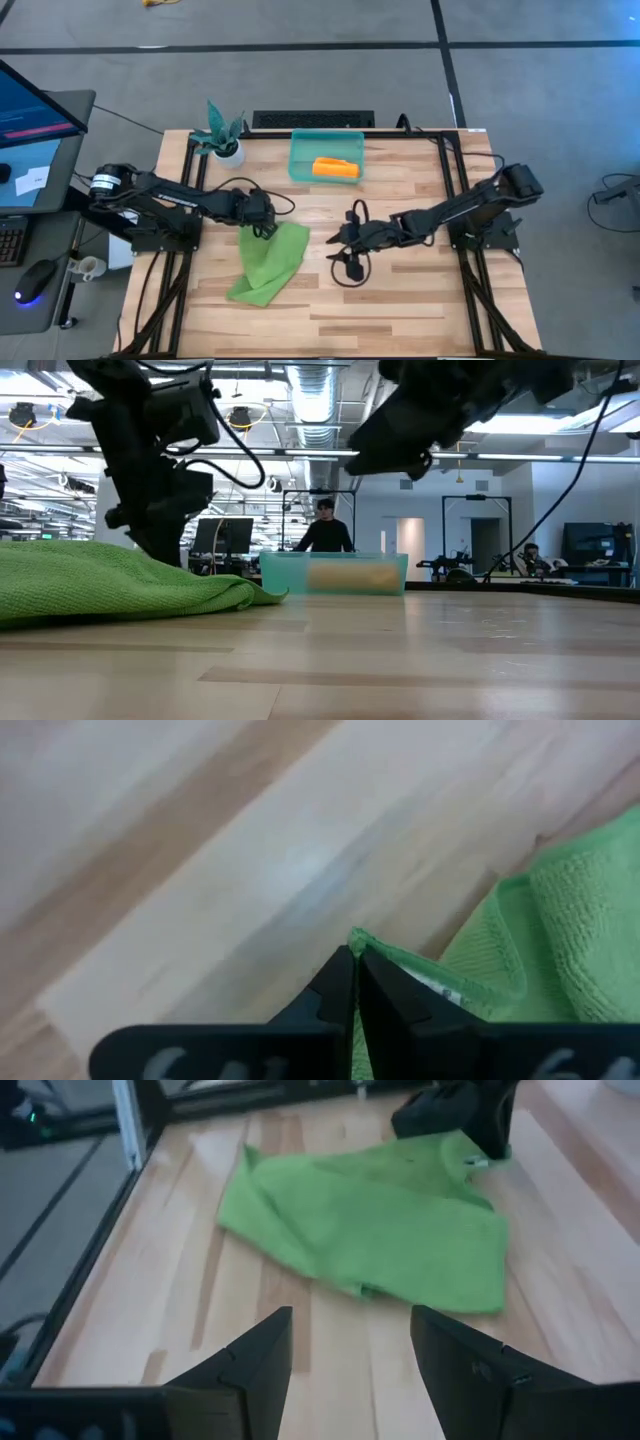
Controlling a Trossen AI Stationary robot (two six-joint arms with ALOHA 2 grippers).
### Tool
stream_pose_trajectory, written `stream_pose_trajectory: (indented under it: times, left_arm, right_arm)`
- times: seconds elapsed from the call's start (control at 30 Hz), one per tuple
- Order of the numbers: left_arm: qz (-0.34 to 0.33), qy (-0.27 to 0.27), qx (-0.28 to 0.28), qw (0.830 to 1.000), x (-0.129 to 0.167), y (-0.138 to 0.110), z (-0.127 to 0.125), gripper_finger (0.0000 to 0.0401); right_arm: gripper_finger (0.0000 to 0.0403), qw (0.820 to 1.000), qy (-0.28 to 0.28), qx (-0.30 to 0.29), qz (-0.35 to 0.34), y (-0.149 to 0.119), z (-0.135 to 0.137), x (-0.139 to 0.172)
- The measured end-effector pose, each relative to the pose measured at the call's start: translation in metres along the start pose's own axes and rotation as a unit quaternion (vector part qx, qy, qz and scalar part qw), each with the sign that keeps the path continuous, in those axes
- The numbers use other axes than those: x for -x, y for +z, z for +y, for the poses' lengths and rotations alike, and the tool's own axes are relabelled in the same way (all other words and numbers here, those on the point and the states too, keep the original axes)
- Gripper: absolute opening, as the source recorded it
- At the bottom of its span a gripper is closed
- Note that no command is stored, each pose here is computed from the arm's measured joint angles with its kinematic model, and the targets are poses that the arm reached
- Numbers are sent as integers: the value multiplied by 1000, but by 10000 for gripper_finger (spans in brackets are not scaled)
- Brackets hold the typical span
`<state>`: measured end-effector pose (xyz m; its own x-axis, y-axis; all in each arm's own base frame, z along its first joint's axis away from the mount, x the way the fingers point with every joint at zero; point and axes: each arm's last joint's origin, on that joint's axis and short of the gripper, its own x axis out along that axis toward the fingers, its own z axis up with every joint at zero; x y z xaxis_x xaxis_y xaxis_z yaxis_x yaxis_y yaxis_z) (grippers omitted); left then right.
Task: Roll microfiber towels into tight, uniform cylinder then place into a basket
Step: Roll the green microfiber cloth
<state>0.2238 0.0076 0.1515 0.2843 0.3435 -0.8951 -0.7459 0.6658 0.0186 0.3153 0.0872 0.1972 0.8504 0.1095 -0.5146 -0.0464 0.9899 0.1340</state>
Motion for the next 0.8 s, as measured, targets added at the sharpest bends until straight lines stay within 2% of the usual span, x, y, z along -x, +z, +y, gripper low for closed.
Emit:
stream_pose_trajectory:
  times: [0.1,0.3,0.47,0.8]
  left_arm:
    - [-8,16,-8,1000,8,3,-4,0]
    - [-18,33,-17,999,22,8,-11,0]
    - [-41,36,-22,998,32,14,-18,0]
    - [-37,25,-26,999,41,0,-28,0]
  right_arm:
    - [224,1000,-6,-9,-11,2,-4,-11]
    - [224,994,-29,-101,2,-1,-19,-31]
    - [224,988,-49,-146,11,-5,-32,-49]
    - [224,967,-94,-233,38,-19,-60,-85]
